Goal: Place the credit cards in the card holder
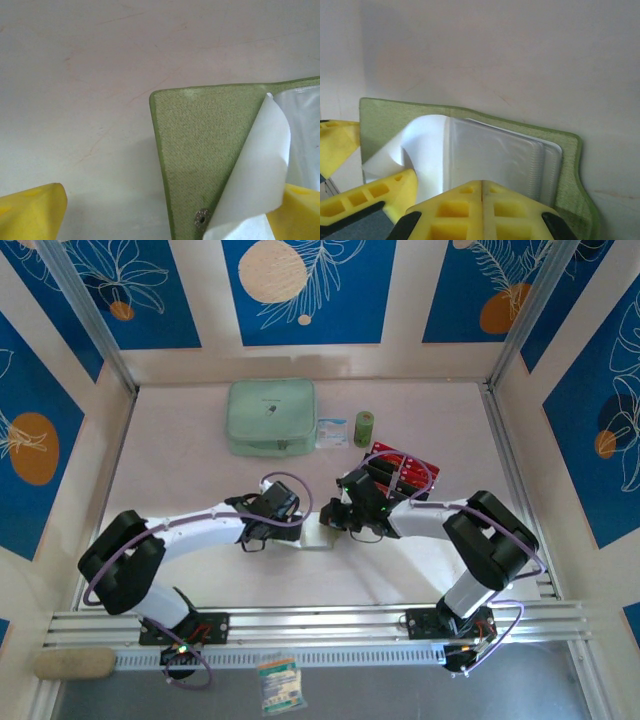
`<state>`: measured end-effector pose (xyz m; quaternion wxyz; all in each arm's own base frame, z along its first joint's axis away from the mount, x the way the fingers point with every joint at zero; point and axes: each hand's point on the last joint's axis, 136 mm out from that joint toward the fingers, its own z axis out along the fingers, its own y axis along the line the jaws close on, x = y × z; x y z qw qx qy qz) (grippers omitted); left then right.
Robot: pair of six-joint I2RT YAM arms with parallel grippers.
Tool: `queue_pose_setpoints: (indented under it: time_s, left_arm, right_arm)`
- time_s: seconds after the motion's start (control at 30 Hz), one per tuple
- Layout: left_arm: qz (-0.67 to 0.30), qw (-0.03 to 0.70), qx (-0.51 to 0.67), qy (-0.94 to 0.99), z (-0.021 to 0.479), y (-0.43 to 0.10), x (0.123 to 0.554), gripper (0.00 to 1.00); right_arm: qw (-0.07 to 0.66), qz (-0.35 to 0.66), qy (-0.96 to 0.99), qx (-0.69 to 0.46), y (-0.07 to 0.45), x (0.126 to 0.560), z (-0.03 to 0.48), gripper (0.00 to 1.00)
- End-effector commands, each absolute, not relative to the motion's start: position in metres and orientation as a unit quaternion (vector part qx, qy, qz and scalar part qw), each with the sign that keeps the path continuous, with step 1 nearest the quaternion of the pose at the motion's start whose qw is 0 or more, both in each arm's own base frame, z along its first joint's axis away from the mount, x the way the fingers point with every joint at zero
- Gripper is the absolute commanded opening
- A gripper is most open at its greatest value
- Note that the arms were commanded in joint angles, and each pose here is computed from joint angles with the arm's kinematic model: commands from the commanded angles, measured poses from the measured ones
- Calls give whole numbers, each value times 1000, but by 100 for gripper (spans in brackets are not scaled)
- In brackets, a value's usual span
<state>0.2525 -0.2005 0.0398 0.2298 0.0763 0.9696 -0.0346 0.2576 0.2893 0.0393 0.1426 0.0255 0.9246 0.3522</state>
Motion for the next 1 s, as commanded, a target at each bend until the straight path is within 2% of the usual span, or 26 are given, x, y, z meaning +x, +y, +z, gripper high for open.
queue_pose_setpoints:
  time_s: [0.0, 0.5, 0.97]
  left_arm:
    - [-48, 234, 84, 967, 41, -201, 252, 100]
    - [-95, 259, 95, 956, 45, -213, 252, 100]
    - [-144, 287, 89, 943, 53, -218, 249, 100]
  right_arm:
    - [131, 321, 938, 19, 283, 255, 29, 0]
    - [89, 325, 942, -1, 307, 247, 16, 0]
    - [81, 341, 937, 13, 314, 246, 17, 0]
